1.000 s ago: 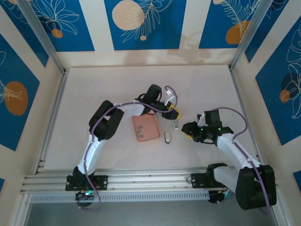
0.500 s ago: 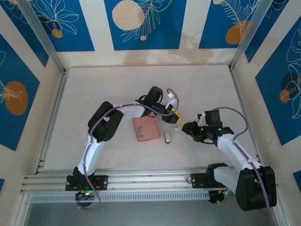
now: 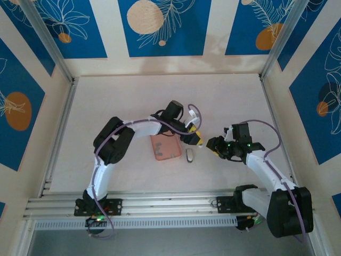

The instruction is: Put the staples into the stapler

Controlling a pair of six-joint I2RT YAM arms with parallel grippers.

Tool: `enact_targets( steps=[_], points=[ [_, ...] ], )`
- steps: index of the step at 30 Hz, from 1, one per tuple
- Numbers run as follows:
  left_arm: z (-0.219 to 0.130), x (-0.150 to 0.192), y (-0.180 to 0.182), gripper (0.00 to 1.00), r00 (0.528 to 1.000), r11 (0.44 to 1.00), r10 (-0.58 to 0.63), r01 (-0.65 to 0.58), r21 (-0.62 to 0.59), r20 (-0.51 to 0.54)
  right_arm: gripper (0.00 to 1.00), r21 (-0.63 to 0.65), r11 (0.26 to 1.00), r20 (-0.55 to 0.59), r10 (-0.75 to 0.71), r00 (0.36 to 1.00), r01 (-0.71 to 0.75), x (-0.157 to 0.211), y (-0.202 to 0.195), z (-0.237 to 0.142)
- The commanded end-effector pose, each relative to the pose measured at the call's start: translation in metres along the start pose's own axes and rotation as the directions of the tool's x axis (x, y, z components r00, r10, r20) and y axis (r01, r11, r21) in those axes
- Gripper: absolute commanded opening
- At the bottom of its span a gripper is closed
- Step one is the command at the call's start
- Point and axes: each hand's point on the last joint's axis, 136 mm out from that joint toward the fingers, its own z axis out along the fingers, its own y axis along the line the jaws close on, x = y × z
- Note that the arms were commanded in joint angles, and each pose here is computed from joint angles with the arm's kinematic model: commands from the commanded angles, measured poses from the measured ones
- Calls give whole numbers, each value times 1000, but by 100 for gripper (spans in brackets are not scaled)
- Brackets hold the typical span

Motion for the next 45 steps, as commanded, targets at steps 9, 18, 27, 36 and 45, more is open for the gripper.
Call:
enact_targets(
  steps=[9,18,27,36,45],
  points=[
    [-74,-38,7,71,972,946,143,-78,-313,189,33,46,997,-23,-66,998,67,-45,22,28],
    [-80,-18,15,72,981,934,100,-35,-355,168,19,227,973,-157,-16,987,52,-20,-15,72],
    [-87,-12,20,73,984,915,48,26,-402,171,24,254,959,-135,-93,986,125,-21,0,58],
    [-115,-7,18,74,974,872,6,105,-478,225,36,273,934,-98,-209,973,229,-35,28,37],
    [-123,0,18,74,972,863,-15,130,-488,233,19,235,943,-144,-204,968,234,-33,26,62]
  ],
)
